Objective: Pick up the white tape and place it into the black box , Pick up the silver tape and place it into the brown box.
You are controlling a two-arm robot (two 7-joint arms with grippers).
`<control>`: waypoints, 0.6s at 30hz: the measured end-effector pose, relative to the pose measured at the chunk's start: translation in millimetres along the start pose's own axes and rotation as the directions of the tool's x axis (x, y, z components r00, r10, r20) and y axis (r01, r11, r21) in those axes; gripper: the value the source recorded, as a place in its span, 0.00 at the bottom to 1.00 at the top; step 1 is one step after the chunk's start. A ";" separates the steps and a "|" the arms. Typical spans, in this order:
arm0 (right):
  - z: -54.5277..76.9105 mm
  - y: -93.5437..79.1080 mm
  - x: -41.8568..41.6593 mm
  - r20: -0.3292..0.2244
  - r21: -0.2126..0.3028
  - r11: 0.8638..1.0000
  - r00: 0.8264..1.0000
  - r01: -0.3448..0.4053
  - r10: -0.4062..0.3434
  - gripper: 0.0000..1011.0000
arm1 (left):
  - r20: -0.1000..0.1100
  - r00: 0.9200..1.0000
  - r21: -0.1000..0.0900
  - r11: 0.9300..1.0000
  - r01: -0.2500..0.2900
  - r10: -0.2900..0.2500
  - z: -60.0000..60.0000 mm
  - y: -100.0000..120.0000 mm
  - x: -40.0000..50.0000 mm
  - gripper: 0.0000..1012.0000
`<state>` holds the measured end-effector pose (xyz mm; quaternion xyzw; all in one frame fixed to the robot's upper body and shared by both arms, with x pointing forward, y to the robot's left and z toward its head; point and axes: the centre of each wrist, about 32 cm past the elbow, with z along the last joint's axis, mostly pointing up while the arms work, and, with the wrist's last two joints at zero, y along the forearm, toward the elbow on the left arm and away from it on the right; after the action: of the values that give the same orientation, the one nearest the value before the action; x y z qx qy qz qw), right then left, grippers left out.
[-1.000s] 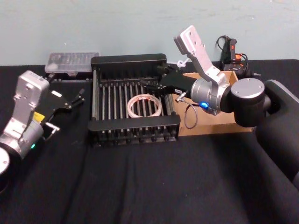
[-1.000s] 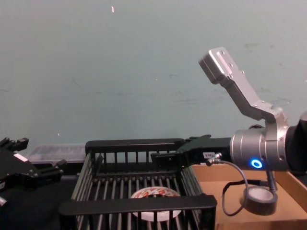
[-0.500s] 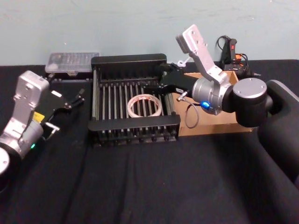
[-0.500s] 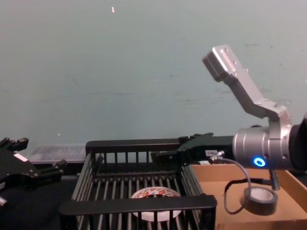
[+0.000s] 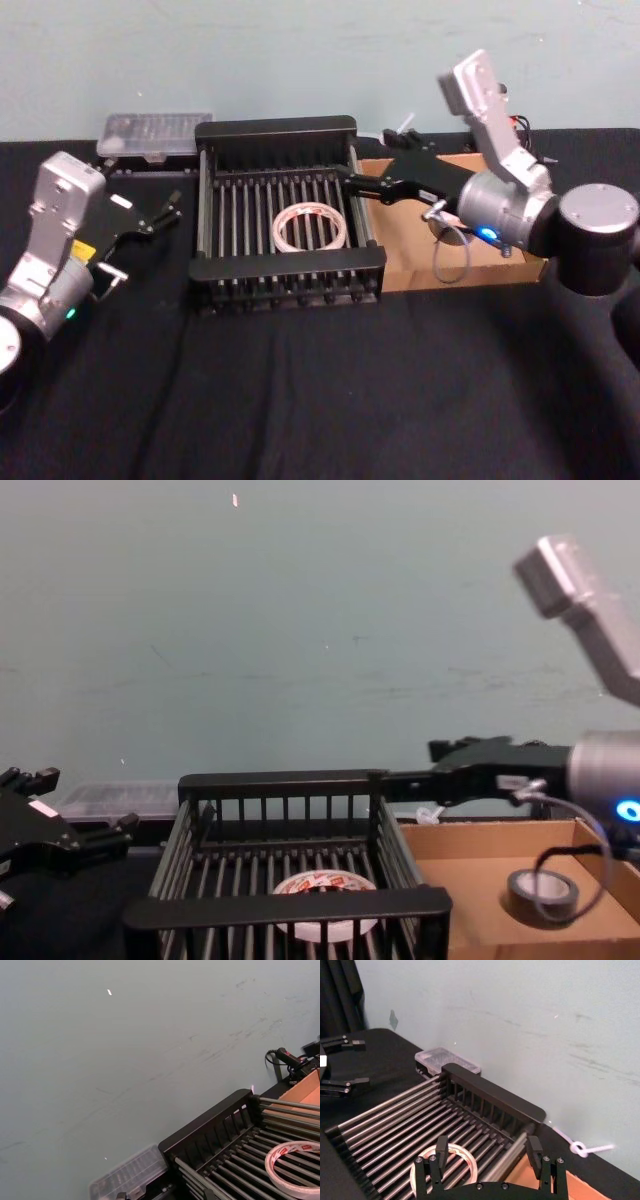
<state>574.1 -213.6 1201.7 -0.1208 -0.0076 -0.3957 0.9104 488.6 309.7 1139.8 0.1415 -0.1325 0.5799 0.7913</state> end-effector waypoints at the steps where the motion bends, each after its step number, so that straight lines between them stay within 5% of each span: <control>1: -0.4 -3.8 -0.1 -0.001 0.004 1.000 1.000 0.004 -0.004 0.99 | 0.000 1.000 0.000 1.000 0.000 0.000 0.0 0.0 0.0 0.99; 10: -10.9 -48.1 -8.5 -0.018 0.045 0.998 0.999 0.047 -0.047 0.99 | 0.000 1.000 0.000 1.000 0.000 0.000 0.0 0.0 0.0 0.99; 18: -33.8 -76.7 -19.6 -0.039 0.046 0.994 0.995 0.098 -0.097 0.99 | 0.000 1.000 0.000 1.000 0.000 0.000 0.0 0.0 0.0 0.99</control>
<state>502.5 -257.5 1183.2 -0.0914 -0.0063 -0.4415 0.8926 488.6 309.7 1139.8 0.1415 -0.1325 0.5799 0.7913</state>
